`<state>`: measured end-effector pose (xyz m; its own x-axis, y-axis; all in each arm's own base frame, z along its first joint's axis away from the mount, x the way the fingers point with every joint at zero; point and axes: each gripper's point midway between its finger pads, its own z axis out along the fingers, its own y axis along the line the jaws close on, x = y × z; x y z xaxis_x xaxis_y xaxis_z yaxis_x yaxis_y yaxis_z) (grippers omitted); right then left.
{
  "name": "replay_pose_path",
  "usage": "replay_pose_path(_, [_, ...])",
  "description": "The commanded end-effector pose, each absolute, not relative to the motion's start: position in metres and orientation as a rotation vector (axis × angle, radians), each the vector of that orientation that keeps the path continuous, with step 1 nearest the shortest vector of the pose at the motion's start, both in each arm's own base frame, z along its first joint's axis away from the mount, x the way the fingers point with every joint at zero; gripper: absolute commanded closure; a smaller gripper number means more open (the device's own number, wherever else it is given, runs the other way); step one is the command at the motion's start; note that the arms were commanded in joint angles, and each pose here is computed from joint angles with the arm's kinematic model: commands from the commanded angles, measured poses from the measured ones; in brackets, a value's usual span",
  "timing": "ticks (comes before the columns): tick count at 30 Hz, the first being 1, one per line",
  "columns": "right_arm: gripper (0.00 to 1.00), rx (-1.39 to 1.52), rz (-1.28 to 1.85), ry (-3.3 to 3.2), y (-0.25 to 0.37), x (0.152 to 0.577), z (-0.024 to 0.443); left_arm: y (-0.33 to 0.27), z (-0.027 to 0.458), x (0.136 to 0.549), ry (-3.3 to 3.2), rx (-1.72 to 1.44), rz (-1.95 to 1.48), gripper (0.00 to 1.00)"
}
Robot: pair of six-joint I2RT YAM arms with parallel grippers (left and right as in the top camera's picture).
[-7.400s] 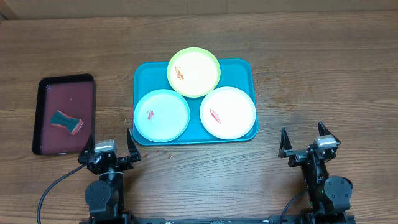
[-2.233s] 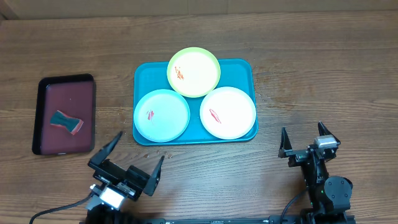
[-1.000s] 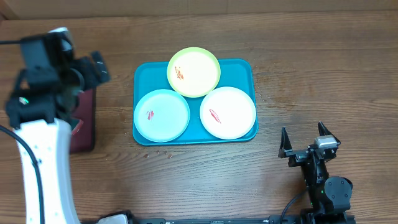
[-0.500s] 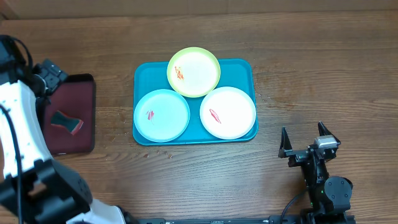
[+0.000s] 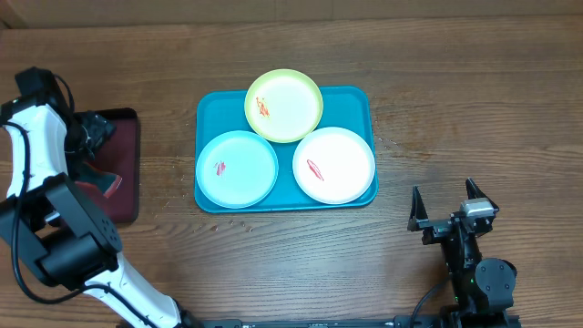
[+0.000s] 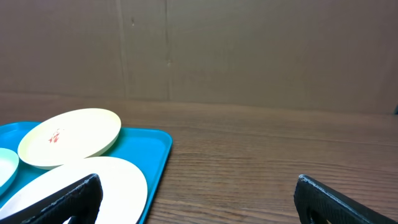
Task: Clean dirty plates on tray and stack at the side
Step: 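Move the left gripper over the black tray toward the sponge, then grasp the green-and-orange sponge with the left gripper and lift it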
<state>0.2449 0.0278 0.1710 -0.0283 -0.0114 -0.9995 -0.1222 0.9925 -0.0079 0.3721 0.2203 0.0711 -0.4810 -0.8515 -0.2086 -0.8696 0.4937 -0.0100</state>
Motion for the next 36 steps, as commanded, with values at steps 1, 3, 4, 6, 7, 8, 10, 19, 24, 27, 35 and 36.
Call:
replay_pose_path(1, [0.0,-0.097,0.075,1.592,0.025,0.245,0.17,0.234,0.062,0.369,2.525,-1.553,0.175,0.02])
replay_pose_path(3, [0.0,-0.097,0.075,1.592,0.025,0.245,0.17,0.238,0.056,0.364,2.528,-1.58,0.18,0.02])
replay_pose_path(4, [0.0,-0.097,0.075,1.592,0.025,0.245,0.17,0.241,0.053,0.362,2.531,-1.593,0.181,0.02])
replay_pose_path(6, [0.0,-0.097,0.075,1.592,0.025,0.245,0.17,0.245,0.043,0.355,2.546,-1.63,0.184,0.03])
replay_pose_path(7, [0.0,-0.097,0.075,1.592,0.025,0.245,0.17,0.246,0.039,0.352,2.553,-1.642,0.185,0.03])
replay_pose_path(8, [0.0,-0.097,0.075,1.592,0.025,0.245,0.17,0.247,0.033,0.35,2.561,-1.656,0.185,0.03])
replay_pose_path(10, [0.0,-0.097,0.075,1.592,0.025,0.245,0.17,0.248,0.023,0.345,2.588,-1.671,0.188,0.03])
replay_pose_path(19, [0.0,-0.097,0.075,1.592,0.025,0.245,0.17,0.251,0.014,0.35,2.582,-1.668,0.183,0.38])
replay_pose_path(24, [0.0,-0.097,0.075,1.592,0.025,0.245,0.17,0.251,0.014,0.349,2.583,-1.67,0.183,0.83])
replay_pose_path(27, [0.0,-0.097,0.075,1.592,0.025,0.245,0.17,0.249,0.013,0.347,2.594,-1.675,0.183,0.92])
replay_pose_path(35, [0.0,-0.097,0.075,1.592,0.025,0.245,0.17,0.233,0.012,0.334,2.667,-1.714,0.129,0.0])
replay_pose_path(36, [0.0,-0.097,0.075,1.592,0.025,0.245,0.17,0.226,0.012,0.332,2.688,-1.727,0.079,0.0])
